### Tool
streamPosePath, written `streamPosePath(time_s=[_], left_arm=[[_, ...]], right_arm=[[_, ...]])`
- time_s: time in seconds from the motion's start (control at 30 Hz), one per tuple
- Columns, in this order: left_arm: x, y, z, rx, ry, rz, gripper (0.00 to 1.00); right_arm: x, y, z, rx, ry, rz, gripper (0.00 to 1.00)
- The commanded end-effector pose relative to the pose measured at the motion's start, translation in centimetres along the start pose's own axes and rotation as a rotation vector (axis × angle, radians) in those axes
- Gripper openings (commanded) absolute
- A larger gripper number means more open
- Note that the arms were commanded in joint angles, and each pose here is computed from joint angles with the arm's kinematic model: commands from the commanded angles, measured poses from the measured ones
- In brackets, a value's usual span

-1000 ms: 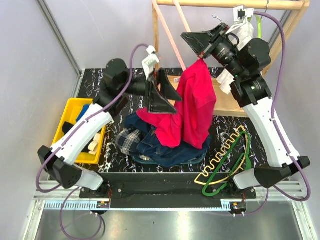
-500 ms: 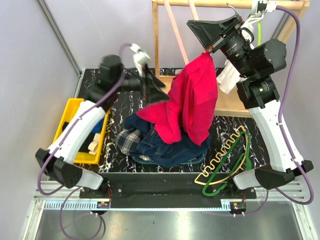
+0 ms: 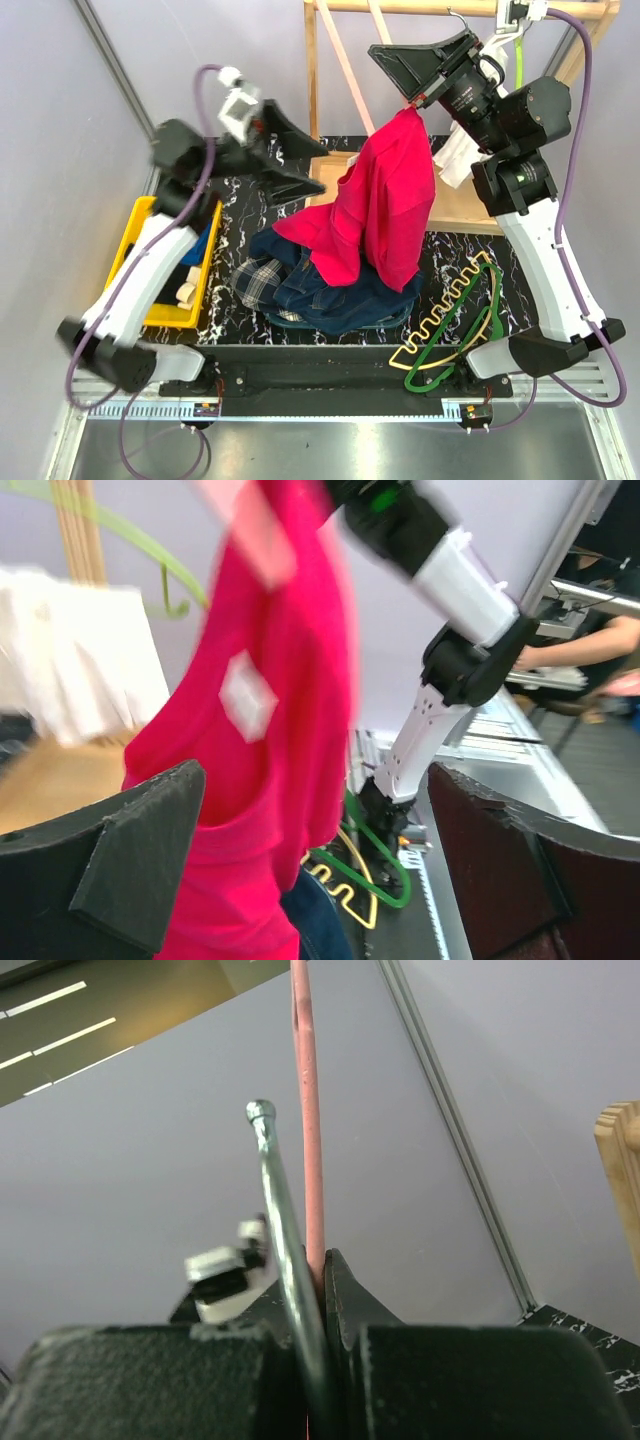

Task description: Remove the skirt from the hanger

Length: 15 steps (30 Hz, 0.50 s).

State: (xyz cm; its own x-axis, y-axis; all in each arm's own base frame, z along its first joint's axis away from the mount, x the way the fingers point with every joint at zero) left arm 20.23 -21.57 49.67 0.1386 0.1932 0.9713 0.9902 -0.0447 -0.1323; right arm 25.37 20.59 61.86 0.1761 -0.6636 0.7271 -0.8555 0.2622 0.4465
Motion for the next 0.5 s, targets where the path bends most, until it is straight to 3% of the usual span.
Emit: streamPosePath(time_s=[0.0, 0.27, 0.4, 0.43, 0.47], left_arm=[[-3.1, 3.6, -1.9, -0.039, 0.015, 0.112, 0.99], [-4.0, 5.3, -5.6, -0.06, 0.043, 0.109, 0.99], [-4.0, 3.1, -7.2, -0.168, 0.059, 0.143, 0.99], [-4.1, 2.8, -7.2, -0.18, 0.068, 0.148, 0.97], [-4.4, 2.3, -7.2, -0.208, 0.086, 0.151, 0.87]], right_arm=[[2.1, 3.6, -0.2, 0.124, -0.064, -0.008, 0.0], [1.9, 3.9, 0.0, 0.129, -0.067, -0.019, 0.0], [1.9, 3.9, 0.1, 0.126, -0.076, -0.008, 0.0], [1.9, 4.0, 0.2, 0.125, -0.078, -0.006, 0.0], [2.0, 4.0, 0.2, 0.124, -0.082, 0.01, 0.0]])
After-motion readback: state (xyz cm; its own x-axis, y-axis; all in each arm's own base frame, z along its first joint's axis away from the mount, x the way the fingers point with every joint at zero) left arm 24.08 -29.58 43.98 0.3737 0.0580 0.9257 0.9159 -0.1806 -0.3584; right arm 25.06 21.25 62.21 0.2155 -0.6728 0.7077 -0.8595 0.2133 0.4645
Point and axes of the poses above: each gripper's point midway between its finger pads, its own z axis back along the fingers, its own y axis along the line the jaws close on, x = y × z, the point moved 6 cm from there along z, back along the fingers, and after that the axes turned 2 degrees about -z, right-handed, at the moved point
